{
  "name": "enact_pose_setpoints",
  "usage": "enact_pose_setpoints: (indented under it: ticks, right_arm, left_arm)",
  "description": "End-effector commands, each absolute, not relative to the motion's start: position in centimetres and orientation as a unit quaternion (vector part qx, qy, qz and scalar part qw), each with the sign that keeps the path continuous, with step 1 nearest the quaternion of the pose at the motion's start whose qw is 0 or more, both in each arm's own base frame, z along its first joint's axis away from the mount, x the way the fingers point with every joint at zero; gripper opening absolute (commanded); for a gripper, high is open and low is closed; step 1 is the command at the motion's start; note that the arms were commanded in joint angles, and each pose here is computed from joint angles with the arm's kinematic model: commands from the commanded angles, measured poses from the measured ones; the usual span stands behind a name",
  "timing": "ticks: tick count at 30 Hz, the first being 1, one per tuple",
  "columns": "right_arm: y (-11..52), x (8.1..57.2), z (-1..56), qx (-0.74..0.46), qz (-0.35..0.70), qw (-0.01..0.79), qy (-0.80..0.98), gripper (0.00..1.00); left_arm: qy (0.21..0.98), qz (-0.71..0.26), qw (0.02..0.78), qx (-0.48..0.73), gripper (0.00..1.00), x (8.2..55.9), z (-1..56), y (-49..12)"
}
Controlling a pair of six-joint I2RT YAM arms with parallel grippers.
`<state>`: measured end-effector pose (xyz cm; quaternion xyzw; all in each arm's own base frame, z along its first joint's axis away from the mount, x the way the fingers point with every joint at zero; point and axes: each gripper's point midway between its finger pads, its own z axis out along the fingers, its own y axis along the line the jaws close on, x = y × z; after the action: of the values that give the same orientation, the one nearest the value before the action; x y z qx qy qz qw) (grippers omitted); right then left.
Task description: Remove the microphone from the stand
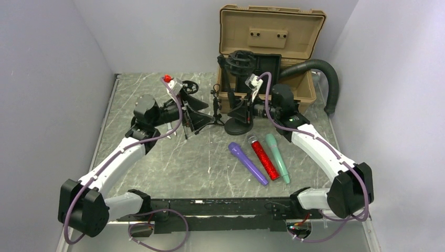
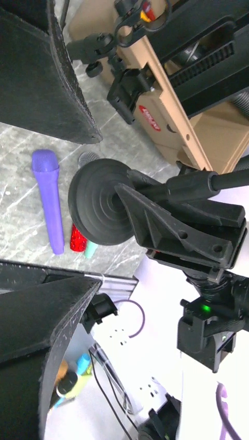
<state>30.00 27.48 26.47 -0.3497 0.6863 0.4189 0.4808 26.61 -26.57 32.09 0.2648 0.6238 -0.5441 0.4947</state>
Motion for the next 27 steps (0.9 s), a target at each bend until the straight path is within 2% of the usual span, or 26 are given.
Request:
enact_pose_setpoints:
  ticks: [1,12,19,27]
  right_arm:
    - [27.5,27.5,32.7,-0.401,0.466,0.523,0.59,0.0]
    - [28.3,23.0,34.4,-0.448,0.559,0.452,0.532,0.0]
    - [28.5,21.4,34.8,-0.455,0.597,0.421,0.509,0.0]
    - [29.5,20.7,33.5,-0.468,0.613,0.388,0.505,0.0]
  left_arm:
    - [0.601,-0.507,0.538,0.303,0.99,26.3,33.3,-26.0]
    - [0.58,-0.505,0.514,0.381,0.97,24.3,34.6,-26.3]
    - [0.526,-0.527,0.521,0.417,0.93,23.3,35.8,-27.3]
    - [0.489,-0.586,0.486,0.426,0.79,22.7,37.2,-29.2]
